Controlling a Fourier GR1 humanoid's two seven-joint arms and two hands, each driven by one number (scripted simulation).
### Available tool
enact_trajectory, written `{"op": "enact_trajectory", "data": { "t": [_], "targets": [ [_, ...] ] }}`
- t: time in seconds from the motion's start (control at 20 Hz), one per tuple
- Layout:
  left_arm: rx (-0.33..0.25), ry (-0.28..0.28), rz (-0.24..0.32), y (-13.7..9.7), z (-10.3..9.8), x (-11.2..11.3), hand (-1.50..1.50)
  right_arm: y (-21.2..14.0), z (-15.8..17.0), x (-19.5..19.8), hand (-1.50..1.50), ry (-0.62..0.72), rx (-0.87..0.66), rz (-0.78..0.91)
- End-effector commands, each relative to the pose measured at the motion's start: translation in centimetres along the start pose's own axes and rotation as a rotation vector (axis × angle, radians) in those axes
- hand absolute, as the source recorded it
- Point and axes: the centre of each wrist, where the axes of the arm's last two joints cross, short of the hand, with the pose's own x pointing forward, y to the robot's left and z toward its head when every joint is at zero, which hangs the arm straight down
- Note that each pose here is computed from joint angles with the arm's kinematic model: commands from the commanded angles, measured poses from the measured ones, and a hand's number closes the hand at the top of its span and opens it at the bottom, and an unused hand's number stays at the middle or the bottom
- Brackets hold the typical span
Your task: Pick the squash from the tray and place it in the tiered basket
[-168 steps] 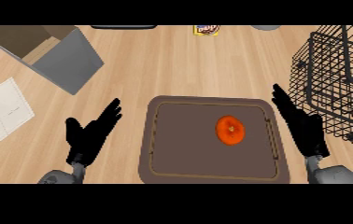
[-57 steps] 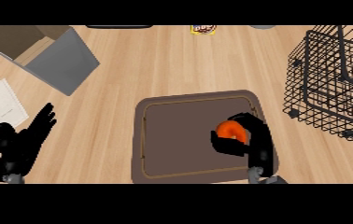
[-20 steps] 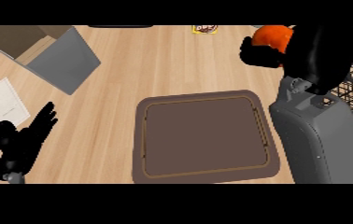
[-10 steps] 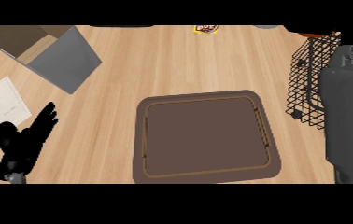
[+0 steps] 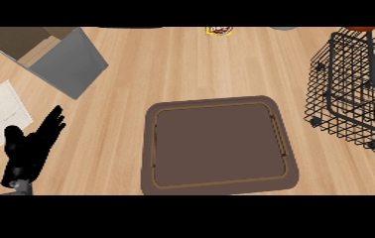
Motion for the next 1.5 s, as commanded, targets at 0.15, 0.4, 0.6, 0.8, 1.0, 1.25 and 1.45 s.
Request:
{"op": "enact_trajectory", "data": {
  "t": [0.15,0.4,0.6,0.8,1.0,1.25,1.45],
  "targets": [
    [0.001,0.011,-0.003,-0.2,0.2,-0.3,0.0,-4.3,-4.5,-1.9,1.5,-0.105,-0.019,0.456],
    [0.003,0.0,0.001,1.2,0.4,-1.4,0.0,-5.8,-6.1,-1.9,1.5,-0.191,0.035,0.578],
    [-0.029,0.011,0.013,-0.1,0.4,-1.4,0.0,-3.6,-6.6,-2.2,1.5,-0.228,0.069,0.568],
    [-0.013,-0.006,0.001,-0.6,0.3,0.7,0.0,-4.1,-6.9,-2.2,1.5,-0.257,0.126,0.671],
    [-0.001,0.015,-0.006,1.0,-1.1,-0.4,0.0,-4.4,-8.1,-4.1,1.5,-0.161,0.205,0.657],
    [0.011,0.003,-0.007,0.7,0.1,0.4,0.0,-2.3,-7.3,-7.8,-1.5,0.108,0.441,0.681],
    [0.0,-0.007,-0.004,1.5,0.3,0.2,0.0,-3.0,-7.9,-8.1,-1.5,0.239,0.405,0.676]
  ]
}}
